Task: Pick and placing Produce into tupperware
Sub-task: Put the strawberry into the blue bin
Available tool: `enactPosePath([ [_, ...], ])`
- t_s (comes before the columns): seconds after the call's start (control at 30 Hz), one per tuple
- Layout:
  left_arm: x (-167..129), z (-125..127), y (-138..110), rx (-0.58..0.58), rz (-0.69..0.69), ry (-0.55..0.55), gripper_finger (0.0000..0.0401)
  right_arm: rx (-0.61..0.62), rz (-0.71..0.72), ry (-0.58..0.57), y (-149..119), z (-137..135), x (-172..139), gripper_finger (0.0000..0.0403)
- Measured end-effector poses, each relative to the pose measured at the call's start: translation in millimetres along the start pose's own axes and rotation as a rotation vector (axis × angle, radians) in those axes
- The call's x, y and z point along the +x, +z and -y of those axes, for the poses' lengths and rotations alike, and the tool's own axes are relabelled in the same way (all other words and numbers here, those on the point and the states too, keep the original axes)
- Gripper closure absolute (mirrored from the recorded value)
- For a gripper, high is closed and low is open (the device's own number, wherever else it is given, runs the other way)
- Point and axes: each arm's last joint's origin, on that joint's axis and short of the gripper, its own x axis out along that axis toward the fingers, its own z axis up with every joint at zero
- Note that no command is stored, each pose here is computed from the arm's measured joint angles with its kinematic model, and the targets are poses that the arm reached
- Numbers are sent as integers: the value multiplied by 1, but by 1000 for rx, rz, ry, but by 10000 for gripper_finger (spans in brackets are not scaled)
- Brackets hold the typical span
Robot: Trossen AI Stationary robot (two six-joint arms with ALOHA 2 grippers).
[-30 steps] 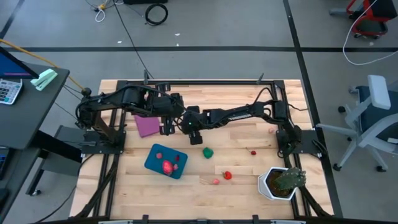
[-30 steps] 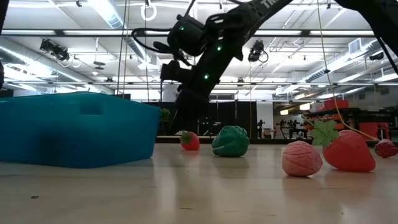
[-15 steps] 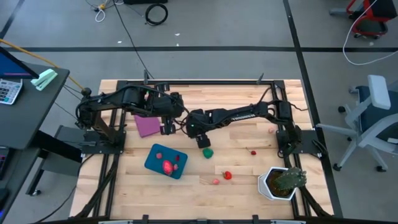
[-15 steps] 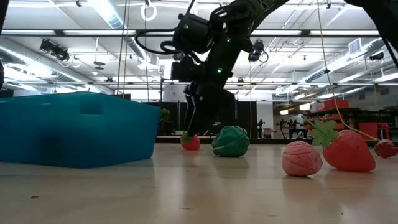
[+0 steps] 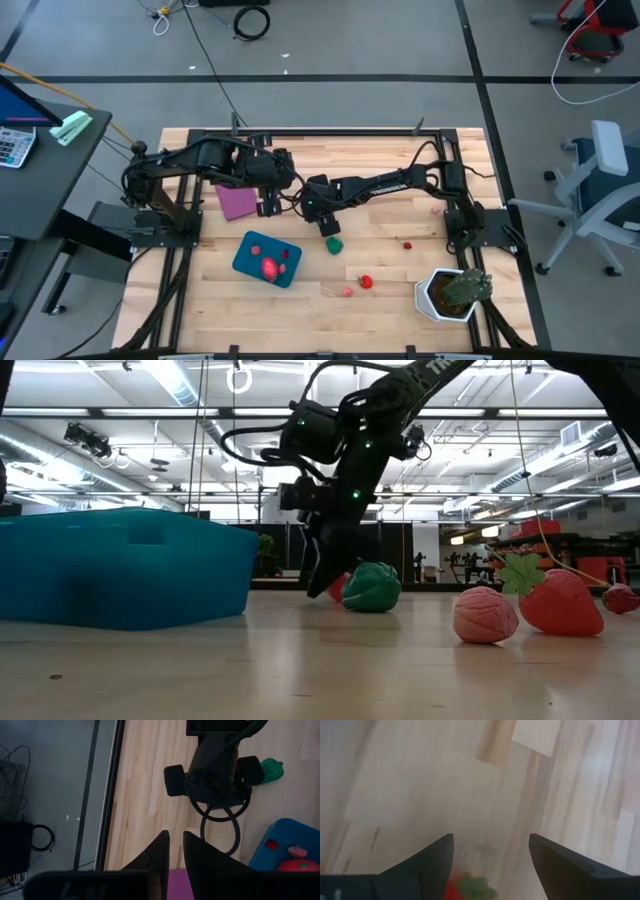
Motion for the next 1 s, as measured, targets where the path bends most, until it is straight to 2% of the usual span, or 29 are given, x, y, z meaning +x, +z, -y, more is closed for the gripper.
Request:
enactPosePath([
  [0.13,0,0,0,1,-1,0,345,14,-12,-4,-1,0,0,135],
  [0.3,0,0,0,2,-3,0,343,119,-44,0,-4,-1,0,135],
  [0.4,0,0,0,2,-3,0,340,165,-97,-39,-8,-1,0,135],
  [0.67,0,0,0,2,-3,0,347,152,-144,-63,-9,-6,-6,135],
  [0.8,0,0,0,2,-3,0,347,175,-120,-108,-3,-7,-21,135],
  [1.0,0,0,0,3,-5,0,342,304,-111,-126,1,-11,-45,135],
])
